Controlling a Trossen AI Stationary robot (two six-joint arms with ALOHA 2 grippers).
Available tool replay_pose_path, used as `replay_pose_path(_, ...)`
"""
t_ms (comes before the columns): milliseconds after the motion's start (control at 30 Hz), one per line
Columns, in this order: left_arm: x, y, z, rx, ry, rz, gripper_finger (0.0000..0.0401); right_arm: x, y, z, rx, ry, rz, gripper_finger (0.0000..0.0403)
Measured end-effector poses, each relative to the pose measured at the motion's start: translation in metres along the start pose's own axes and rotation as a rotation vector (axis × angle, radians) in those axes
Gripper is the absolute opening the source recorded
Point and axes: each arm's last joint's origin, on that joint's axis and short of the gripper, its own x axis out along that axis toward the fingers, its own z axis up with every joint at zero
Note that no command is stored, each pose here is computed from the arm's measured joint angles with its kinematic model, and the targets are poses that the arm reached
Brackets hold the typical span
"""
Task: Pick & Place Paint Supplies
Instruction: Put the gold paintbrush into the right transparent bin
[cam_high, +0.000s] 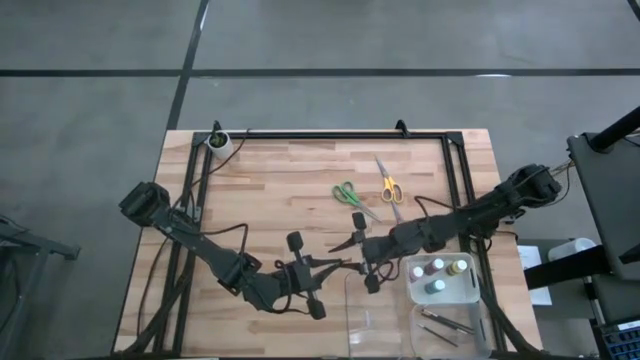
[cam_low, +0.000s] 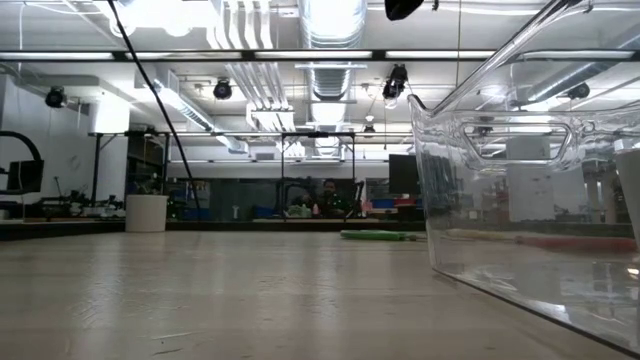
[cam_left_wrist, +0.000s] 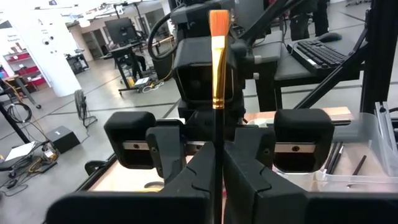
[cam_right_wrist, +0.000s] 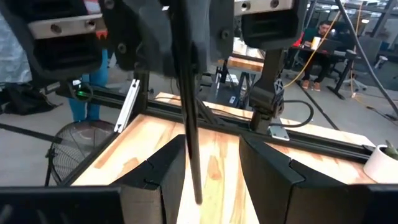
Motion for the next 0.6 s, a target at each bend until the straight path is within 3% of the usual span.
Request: replay_pose_path(600, 0.0000, 0.0000, -0.0002, -0.001, 0.001, 0.000, 0.0026, 0.0058, 0.0012, 0.0029, -0.025, -0.005, 0.002, 0.0146)
